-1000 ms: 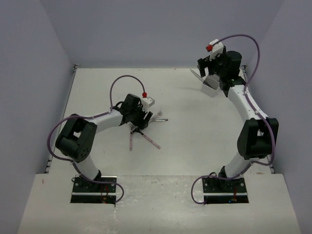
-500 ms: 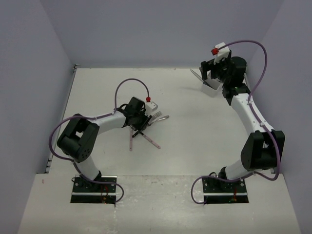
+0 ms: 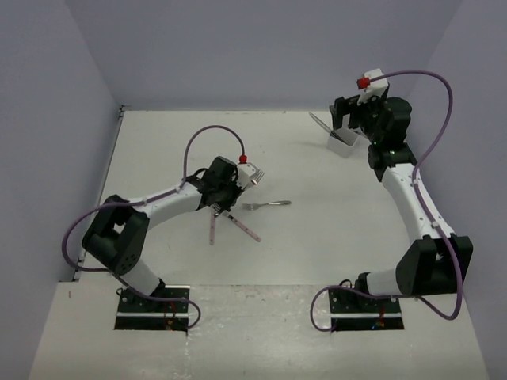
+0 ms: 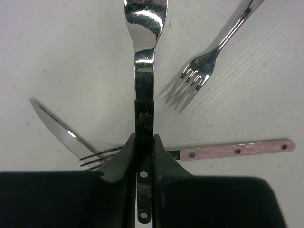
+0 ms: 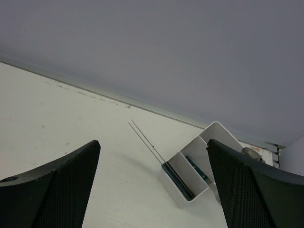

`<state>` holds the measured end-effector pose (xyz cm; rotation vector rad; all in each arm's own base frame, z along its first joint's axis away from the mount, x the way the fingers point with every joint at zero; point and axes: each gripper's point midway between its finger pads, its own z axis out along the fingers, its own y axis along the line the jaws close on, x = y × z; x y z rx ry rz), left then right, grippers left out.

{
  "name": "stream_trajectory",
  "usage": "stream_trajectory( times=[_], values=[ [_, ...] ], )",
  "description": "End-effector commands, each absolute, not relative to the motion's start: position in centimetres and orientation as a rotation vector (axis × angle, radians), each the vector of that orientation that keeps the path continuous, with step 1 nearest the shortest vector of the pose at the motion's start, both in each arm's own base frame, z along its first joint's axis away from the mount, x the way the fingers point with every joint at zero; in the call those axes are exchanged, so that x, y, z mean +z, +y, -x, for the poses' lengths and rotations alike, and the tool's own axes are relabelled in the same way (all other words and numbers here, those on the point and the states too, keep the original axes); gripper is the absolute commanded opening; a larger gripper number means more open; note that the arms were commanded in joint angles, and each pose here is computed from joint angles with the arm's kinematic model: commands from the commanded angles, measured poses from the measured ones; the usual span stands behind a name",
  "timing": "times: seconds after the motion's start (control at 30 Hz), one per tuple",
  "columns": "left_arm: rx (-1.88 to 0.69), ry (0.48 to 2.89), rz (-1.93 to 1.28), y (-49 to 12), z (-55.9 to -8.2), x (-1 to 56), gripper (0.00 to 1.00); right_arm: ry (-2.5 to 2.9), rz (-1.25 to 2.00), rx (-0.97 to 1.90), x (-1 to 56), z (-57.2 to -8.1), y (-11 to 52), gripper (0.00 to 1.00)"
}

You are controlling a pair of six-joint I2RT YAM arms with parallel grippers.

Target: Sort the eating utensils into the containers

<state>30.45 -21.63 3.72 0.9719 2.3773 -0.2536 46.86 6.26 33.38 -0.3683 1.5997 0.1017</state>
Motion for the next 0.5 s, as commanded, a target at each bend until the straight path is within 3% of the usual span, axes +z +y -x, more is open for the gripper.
stream_trajectory(
  times=[0.0, 0.2, 0.33, 0.47],
  values=[
    [-0.319, 2.137, -0.9, -23.9, -32.4, 11.5, 0.0, 1.544, 0.259, 0.243, 36.4, -44.4, 7.2, 0.95],
    [-0.334, 1.945, -0.684, -24.5, -34.9, 18.7, 0.0, 1.634, 0.215, 0.569, 33.5, -39.7, 12.1, 0.98],
    [-0.63, 1.739, -0.57, -29.4, -34.9, 25.0, 0.0, 1.627, 0.257, 0.841, 32.0, -36.1, 17.9, 0.99],
    [-0.754, 1.596, -0.601, -33.0, -32.9, 28.4, 0.0, 1.63, 0.165, 1.026, 31.7, -34.2, 22.8, 0.99]
  ],
)
